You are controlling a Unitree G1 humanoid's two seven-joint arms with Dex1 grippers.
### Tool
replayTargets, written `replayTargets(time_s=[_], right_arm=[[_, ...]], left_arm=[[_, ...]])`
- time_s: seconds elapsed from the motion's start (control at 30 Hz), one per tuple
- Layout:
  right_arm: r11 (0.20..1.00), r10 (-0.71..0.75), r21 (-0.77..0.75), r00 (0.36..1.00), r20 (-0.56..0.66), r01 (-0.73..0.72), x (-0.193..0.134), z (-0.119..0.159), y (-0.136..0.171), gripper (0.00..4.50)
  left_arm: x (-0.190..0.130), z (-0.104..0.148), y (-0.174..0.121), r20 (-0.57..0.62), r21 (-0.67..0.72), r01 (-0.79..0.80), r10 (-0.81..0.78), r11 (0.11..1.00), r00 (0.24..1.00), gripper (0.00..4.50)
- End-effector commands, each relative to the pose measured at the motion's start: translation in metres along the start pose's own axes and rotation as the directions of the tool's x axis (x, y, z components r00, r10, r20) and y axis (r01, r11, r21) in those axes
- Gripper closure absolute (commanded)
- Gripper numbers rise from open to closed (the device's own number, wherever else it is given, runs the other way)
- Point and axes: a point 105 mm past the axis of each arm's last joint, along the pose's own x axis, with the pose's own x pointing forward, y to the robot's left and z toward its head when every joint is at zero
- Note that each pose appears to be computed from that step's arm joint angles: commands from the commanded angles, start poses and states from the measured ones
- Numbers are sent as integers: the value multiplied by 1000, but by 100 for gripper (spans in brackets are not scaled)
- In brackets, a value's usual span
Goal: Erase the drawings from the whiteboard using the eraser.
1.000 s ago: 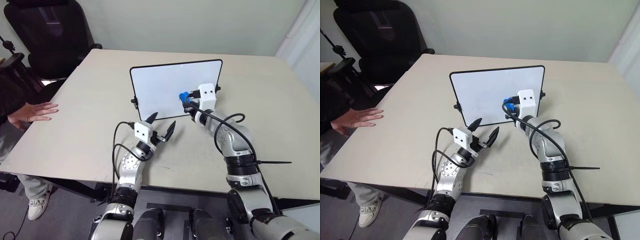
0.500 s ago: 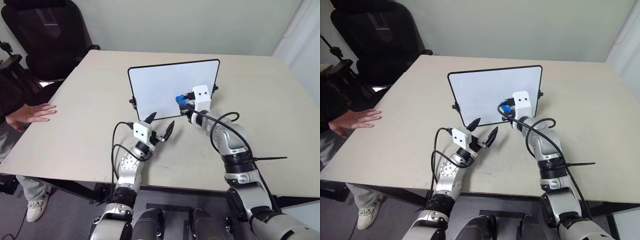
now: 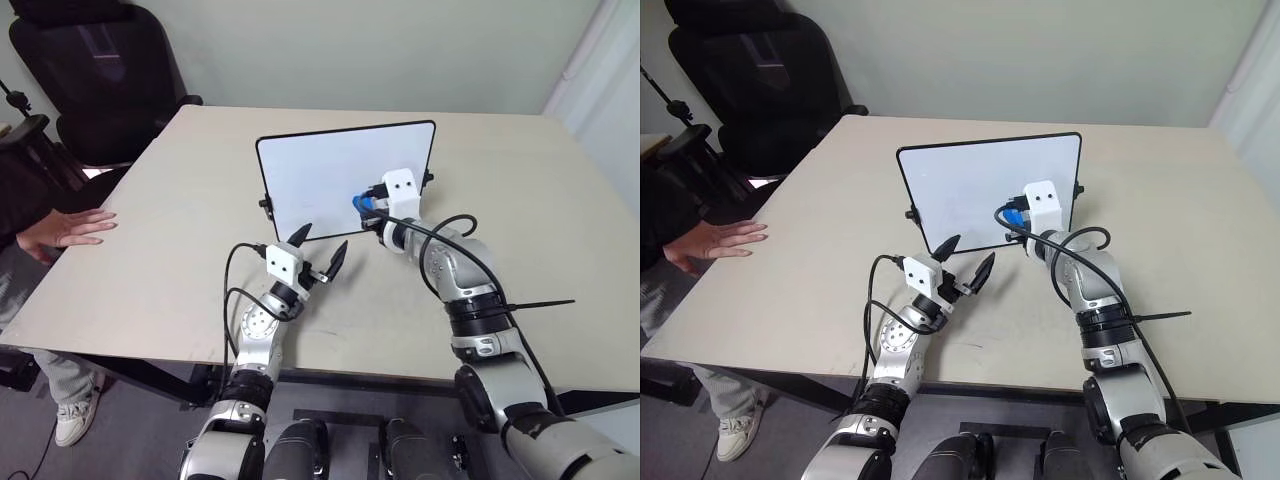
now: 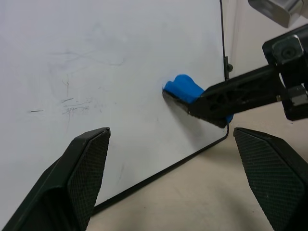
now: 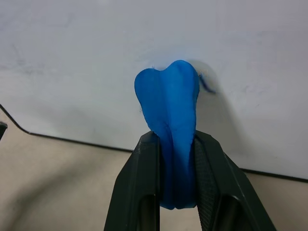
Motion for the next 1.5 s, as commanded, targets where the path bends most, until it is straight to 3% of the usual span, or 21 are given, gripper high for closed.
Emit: replayTargets(time_s=[0.03,0.13,0.3,0.57,0.77,0.97,1.2,1.5], right_arm=[[1000,-23,-6,991,129,24,-6,37,-4,372],[999,-42,6,989,141,42,-6,42,-10,372],[998,-68,-7,997,32,68,3,12,-17,372],[998,-62,-20,997,-49,61,15,-12,-13,372],[999,-24,-46,999,-25,23,16,3,-5,372],[999,13,-46,997,81,-9,11,41,7,372],[997,58,-50,989,134,-51,4,61,22,372],[990,126,-69,992,-16,-127,14,11,48,372]], left_arm=[[-11,-12,2,-23,-25,-26,25,999,999,0],[-10,-11,1,-17,-23,-20,20,1000,1000,0],[-9,-8,1,-11,-22,-17,17,1000,1000,0],[-11,-11,0,-17,-23,-18,17,1000,1000,0],[-13,-16,5,-29,-25,-34,33,999,999,0],[-16,-18,8,-33,-27,-39,39,999,999,0],[-17,-17,10,-29,-26,-46,46,999,999,0],[-14,-11,10,-13,-23,-52,52,998,999,0]])
